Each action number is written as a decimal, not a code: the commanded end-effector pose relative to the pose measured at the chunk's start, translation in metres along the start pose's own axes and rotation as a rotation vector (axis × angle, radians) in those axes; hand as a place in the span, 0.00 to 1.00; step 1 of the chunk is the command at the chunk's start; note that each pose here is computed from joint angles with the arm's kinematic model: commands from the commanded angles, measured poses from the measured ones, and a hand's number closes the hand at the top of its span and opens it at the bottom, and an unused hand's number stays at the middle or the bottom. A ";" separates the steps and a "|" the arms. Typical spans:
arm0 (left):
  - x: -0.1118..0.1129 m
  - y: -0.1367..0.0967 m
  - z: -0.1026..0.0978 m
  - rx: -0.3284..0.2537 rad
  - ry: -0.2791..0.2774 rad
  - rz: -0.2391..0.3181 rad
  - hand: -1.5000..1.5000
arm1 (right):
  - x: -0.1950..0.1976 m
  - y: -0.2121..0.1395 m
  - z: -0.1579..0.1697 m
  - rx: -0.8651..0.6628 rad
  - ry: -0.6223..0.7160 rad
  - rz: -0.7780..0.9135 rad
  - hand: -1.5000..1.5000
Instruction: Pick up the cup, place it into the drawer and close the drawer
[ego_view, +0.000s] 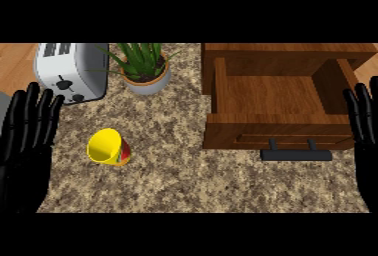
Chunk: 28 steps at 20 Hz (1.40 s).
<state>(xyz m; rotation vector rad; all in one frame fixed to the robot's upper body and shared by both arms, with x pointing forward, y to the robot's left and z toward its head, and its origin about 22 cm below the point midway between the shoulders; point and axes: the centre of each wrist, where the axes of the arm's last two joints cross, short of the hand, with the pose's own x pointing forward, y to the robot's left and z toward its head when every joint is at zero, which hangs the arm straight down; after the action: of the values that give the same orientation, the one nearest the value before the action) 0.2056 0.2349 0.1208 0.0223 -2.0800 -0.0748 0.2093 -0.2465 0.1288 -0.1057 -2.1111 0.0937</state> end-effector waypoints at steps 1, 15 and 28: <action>-0.015 -0.004 0.003 -0.039 0.004 0.035 0.00 | -0.016 0.002 0.002 -0.010 0.003 -0.015 0.00; -0.028 0.010 0.038 -0.085 0.202 0.313 0.00 | 0.001 -0.014 -0.005 0.096 0.072 0.045 0.00; -0.097 0.058 0.047 0.069 0.323 0.139 0.00 | -0.014 -0.014 -0.001 0.102 0.072 0.051 0.00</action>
<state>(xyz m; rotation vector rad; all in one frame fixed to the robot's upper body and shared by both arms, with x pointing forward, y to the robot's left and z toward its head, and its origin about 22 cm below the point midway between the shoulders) 0.2108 0.2849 0.0330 -0.1327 -1.7938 0.0594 0.2234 -0.2574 0.1143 -0.0903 -2.0305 0.2201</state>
